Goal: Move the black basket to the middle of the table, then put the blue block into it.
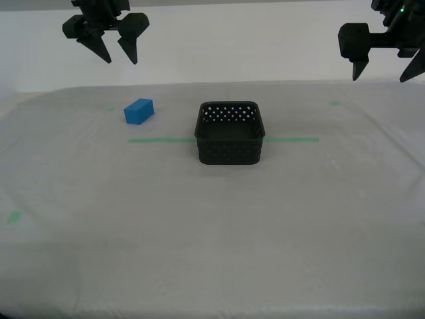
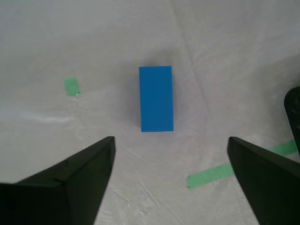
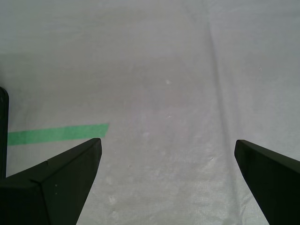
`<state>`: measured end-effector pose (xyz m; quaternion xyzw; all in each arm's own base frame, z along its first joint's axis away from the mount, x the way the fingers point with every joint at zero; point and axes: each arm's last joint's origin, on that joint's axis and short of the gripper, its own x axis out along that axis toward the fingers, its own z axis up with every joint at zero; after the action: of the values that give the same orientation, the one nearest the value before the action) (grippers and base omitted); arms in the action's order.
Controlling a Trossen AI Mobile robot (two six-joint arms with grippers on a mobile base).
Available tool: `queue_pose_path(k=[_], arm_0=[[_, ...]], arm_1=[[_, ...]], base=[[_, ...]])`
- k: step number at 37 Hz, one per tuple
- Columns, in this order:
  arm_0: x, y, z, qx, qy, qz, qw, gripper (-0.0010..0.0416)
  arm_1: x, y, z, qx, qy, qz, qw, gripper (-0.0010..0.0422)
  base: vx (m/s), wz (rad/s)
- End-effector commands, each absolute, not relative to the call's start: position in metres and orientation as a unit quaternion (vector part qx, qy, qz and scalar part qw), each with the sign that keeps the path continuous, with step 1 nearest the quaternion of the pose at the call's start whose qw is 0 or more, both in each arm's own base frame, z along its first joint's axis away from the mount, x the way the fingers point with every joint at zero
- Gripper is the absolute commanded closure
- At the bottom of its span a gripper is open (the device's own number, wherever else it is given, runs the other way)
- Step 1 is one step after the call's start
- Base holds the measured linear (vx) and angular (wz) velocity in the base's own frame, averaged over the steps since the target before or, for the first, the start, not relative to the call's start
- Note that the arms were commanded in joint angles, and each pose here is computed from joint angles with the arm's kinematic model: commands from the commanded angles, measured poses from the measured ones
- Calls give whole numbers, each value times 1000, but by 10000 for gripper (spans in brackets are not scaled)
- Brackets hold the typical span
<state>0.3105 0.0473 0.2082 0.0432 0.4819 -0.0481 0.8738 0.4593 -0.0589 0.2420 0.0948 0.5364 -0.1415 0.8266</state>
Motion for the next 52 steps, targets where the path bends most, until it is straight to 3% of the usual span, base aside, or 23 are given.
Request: queue_pose_path(k=[1,8,13,17,26,52], arm_0=[[311,47,208,43,481,-48,874,7],[311,47,208,43,481,-48,874,7],[311,47,208,43,481,-48,874,7],[311,47,208,43,481,-48,874,7],[311,47,208,43,481,-48,874,7],[311,47,208,43,482,-48,874,7]], arm_1=[[459,-59,242,119,531,-158,824,8],[461,-59,242,131,523,-161,827,41],[462,-59,243,131,519,-157,830,6],[462,-59,243,129,523,-149,829,21],[462,-59,242,127,522,-147,831,9],[475,-75,166,129,562,-159,801,11]], base=[[0,0],[0,0],[0,0],[0,0],[0,0],[0,0]])
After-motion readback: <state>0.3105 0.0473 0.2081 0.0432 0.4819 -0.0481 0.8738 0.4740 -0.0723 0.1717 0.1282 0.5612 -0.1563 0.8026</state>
